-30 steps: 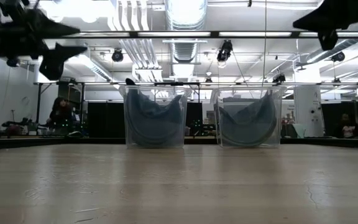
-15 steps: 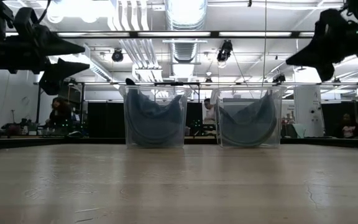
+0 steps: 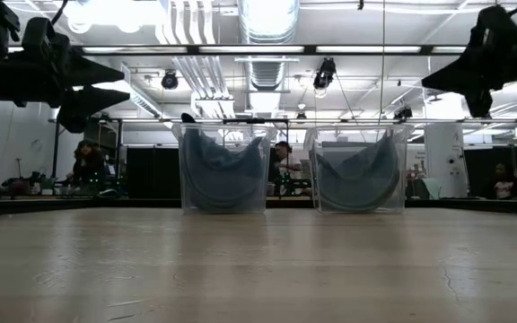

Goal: Pick & Place hat
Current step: Return to Home Position

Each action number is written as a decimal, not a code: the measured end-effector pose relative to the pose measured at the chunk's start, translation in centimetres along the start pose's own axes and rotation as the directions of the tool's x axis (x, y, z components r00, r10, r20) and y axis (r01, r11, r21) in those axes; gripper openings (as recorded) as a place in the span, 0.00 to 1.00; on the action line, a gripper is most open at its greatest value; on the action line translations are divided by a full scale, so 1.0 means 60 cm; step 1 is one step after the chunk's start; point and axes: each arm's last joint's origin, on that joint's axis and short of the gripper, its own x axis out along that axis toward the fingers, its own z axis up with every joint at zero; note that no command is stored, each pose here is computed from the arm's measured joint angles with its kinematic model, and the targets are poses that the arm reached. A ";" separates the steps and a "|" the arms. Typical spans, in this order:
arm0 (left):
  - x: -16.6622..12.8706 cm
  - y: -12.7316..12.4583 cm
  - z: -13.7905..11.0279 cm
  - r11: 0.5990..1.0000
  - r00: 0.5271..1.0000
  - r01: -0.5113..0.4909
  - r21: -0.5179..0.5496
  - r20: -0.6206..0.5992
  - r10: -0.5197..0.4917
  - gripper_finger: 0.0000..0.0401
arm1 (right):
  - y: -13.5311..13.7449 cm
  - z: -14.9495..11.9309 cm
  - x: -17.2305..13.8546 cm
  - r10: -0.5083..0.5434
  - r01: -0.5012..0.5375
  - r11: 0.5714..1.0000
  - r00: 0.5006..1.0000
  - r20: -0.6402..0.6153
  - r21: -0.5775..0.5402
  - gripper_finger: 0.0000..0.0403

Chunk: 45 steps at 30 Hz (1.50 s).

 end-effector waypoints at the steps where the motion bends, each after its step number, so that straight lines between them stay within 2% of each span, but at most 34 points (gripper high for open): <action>1: 0.000 0.000 0.000 1.000 1.000 -0.008 0.007 0.002 0.008 0.52 | -0.003 -0.005 0.003 -0.003 0.003 1.000 1.000 0.006 0.003 0.02; 5: 0.000 0.002 0.000 0.999 0.999 -0.037 0.025 0.008 0.036 0.52 | -0.017 -0.028 0.019 -0.005 0.007 0.999 0.997 0.074 -0.032 0.02; 10: 0.000 0.002 -0.001 0.998 0.999 -0.041 0.039 0.006 0.041 0.52 | -0.036 -0.064 0.039 -0.003 0.008 0.998 0.996 0.092 -0.059 0.02; 14: 0.000 0.003 -0.001 0.996 0.999 -0.054 0.074 0.009 0.054 0.52 | -0.038 -0.062 0.043 -0.014 0.037 0.990 0.986 0.165 -0.139 0.02; 18: 0.000 0.003 -0.001 0.995 0.998 -0.058 0.081 0.008 0.057 0.52 | -0.038 -0.063 0.043 -0.017 0.047 0.981 0.987 0.158 -0.186 0.02; 29: 0.000 0.004 -0.002 0.989 0.998 -0.058 0.135 0.003 0.059 0.52 | -0.041 -0.068 0.044 -0.026 0.054 0.976 0.991 0.131 -0.210 0.02; 45: 0.000 0.003 -0.001 0.990 0.998 -0.058 0.127 0.005 0.057 0.52 | -0.041 -0.068 0.044 -0.028 0.057 0.972 0.991 0.130 -0.227 0.02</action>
